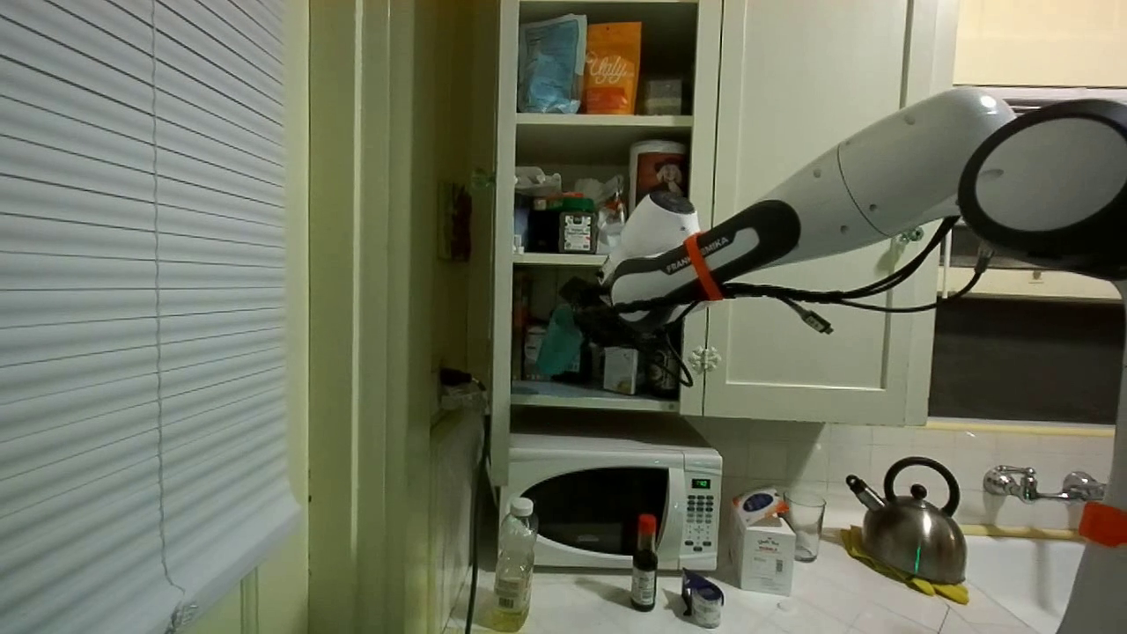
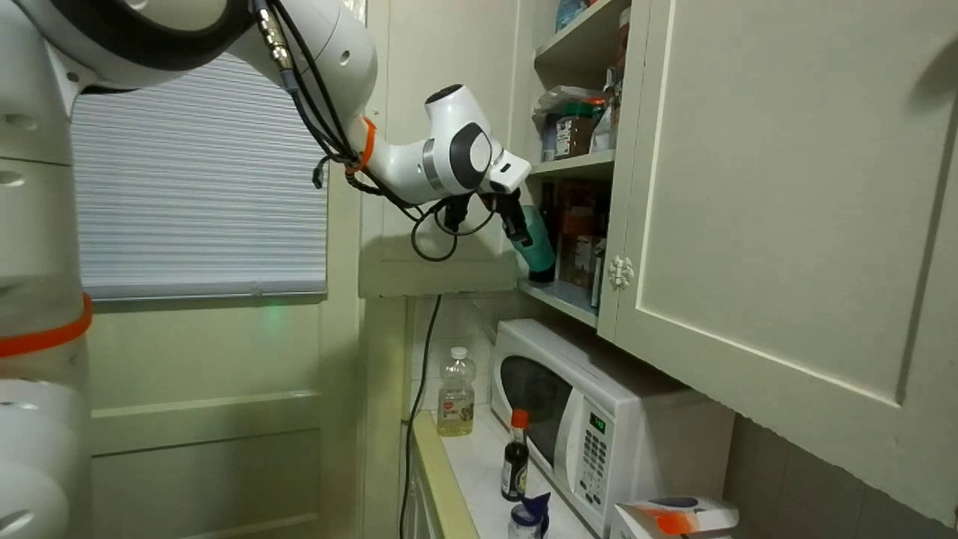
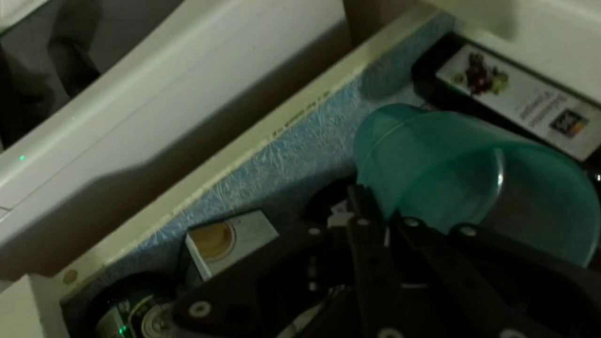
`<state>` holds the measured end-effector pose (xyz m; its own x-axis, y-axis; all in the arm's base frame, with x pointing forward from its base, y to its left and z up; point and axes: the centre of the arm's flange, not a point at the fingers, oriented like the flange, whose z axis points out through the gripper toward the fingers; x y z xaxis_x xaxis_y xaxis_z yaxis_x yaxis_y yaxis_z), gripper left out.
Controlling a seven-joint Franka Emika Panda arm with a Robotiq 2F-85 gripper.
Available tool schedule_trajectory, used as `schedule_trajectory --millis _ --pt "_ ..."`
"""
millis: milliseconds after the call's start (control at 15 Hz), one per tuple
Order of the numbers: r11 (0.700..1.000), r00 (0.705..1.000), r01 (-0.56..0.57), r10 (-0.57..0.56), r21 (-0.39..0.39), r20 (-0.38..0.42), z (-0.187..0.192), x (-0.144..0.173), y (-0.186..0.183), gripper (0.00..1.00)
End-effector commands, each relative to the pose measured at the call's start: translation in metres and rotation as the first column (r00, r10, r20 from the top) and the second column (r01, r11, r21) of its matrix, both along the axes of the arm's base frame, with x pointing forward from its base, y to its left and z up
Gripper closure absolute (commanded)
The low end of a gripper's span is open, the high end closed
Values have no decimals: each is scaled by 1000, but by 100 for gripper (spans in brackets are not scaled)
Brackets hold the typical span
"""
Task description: Put the cup on the last shelf of the open cabinet
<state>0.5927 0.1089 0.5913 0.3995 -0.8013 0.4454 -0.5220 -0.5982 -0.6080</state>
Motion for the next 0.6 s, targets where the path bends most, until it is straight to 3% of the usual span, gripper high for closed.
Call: schedule_trajectory --millis 0,267,533 --pt "987 987 157 -158 22 38 27 41 -18 99" --pt "971 972 234 -235 39 15 16 68 -40 99" --pt "965 965 256 -252 50 -76 -12 82 -35 99"
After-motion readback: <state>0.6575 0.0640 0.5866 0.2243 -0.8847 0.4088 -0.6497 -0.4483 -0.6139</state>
